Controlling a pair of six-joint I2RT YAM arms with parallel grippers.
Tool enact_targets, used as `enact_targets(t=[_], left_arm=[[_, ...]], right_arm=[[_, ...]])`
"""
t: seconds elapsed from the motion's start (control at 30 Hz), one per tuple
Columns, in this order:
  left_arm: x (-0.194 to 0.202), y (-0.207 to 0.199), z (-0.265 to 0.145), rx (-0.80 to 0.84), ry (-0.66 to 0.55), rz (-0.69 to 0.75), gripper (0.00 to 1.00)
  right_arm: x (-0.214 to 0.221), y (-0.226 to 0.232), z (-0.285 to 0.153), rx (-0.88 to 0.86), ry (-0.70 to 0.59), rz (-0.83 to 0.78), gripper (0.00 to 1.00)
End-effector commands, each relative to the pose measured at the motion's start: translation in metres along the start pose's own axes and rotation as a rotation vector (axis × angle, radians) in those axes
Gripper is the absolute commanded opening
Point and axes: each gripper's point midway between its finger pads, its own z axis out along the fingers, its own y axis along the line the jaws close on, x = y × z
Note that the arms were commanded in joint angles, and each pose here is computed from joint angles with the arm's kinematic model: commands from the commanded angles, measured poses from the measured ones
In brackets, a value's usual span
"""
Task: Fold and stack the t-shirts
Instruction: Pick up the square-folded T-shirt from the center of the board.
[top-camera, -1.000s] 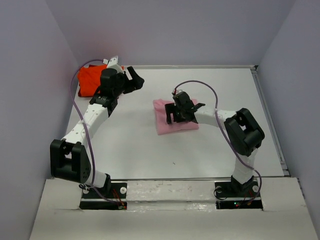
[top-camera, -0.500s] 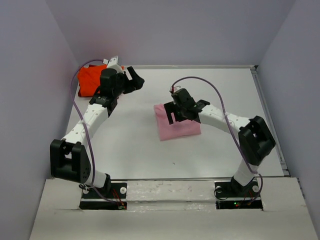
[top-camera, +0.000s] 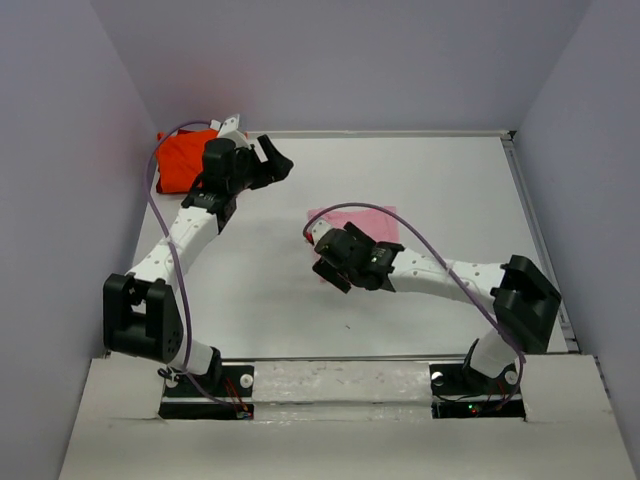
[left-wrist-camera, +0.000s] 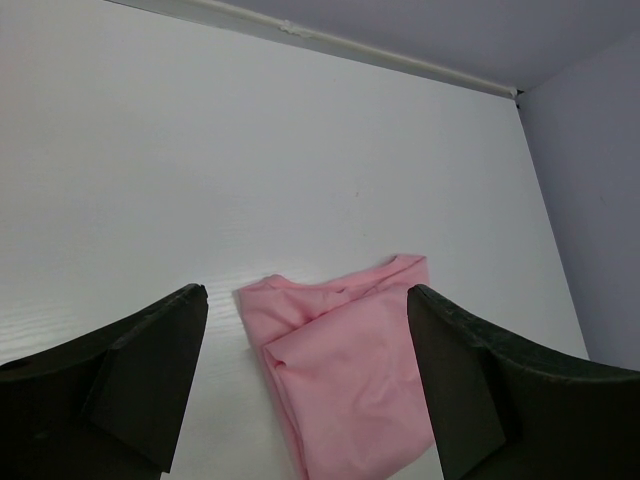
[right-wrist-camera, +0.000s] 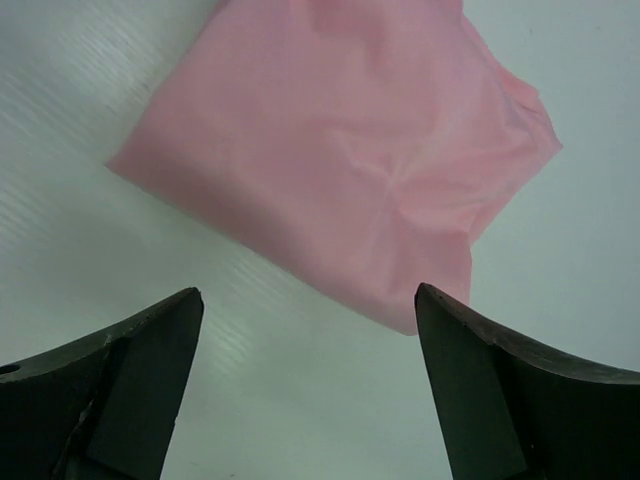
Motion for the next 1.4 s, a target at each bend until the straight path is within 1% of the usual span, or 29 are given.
enact_targets(t=[0.0, 0.03, 0.13, 0.27, 0.57, 0.63, 0.67, 0.7, 0.73, 0.8, 0.83, 0.93, 1.07, 1.1, 1.2, 1.23, 1.3, 1.37], left_arm=[[-0.001, -0.009, 0.002, 0.053, -0.001, -0.005, 0.9], [0.0, -0.009, 0.002, 0.056, 0.003, -0.008, 0.9], [0.001, -0.01, 0.002, 0.062, 0.008, -0.008, 0.9], [0.0, -0.012, 0.001, 0.069, 0.007, -0.006, 0.9], [-0.003, -0.013, -0.001, 0.073, 0.003, -0.007, 0.91], [-0.002, -0.012, -0.001, 0.073, 0.006, -0.008, 0.91], [-0.003, -0.013, -0.001, 0.073, 0.004, -0.009, 0.91], [-0.002, -0.012, -0.001, 0.071, 0.006, -0.008, 0.91], [-0.001, -0.012, 0.0, 0.07, 0.008, -0.01, 0.91], [-0.002, -0.012, 0.0, 0.069, 0.007, -0.01, 0.9], [-0.001, -0.01, 0.0, 0.062, 0.006, -0.01, 0.9], [0.003, -0.005, 0.003, 0.047, 0.014, -0.018, 0.9], [0.025, 0.011, 0.015, 0.006, 0.058, -0.068, 0.91], [0.039, 0.021, 0.022, -0.021, 0.093, -0.096, 0.9], [0.071, 0.03, 0.033, -0.038, 0.182, -0.17, 0.9], [0.083, 0.025, 0.033, -0.006, 0.237, -0.189, 0.9], [0.103, 0.024, 0.033, 0.019, 0.268, -0.235, 0.9], [0.114, 0.024, 0.027, 0.031, 0.253, -0.31, 0.9]], right_arm=[[0.017, -0.011, 0.012, 0.136, 0.038, -0.164, 0.92], [0.023, -0.008, 0.017, 0.136, 0.05, -0.178, 0.92], [0.026, 0.002, 0.024, 0.14, 0.03, -0.203, 0.92], [0.036, 0.007, 0.042, 0.172, 0.059, -0.233, 0.92], [0.032, 0.025, 0.069, 0.157, 0.044, -0.239, 0.91], [0.033, 0.029, 0.077, 0.157, 0.043, -0.244, 0.89], [0.033, 0.032, 0.08, 0.153, 0.044, -0.244, 0.86], [0.033, 0.034, 0.082, 0.147, 0.044, -0.243, 0.71], [0.034, 0.037, 0.086, 0.139, 0.047, -0.242, 0.59], [0.035, 0.042, 0.09, 0.129, 0.048, -0.23, 0.27], [0.034, 0.043, 0.092, 0.135, 0.048, -0.218, 0.0], [0.034, 0.046, 0.094, 0.123, 0.05, -0.206, 0.0], [0.025, 0.046, 0.088, 0.107, 0.034, -0.166, 0.0], [0.018, 0.041, 0.083, 0.103, 0.015, -0.138, 0.0], [0.009, 0.031, 0.076, 0.09, -0.004, -0.081, 0.0], [0.003, 0.029, 0.072, 0.088, -0.022, -0.071, 0.0], [-0.003, 0.021, 0.067, 0.1, -0.034, -0.062, 0.0], [-0.007, 0.015, 0.064, 0.099, -0.042, -0.054, 0.0]])
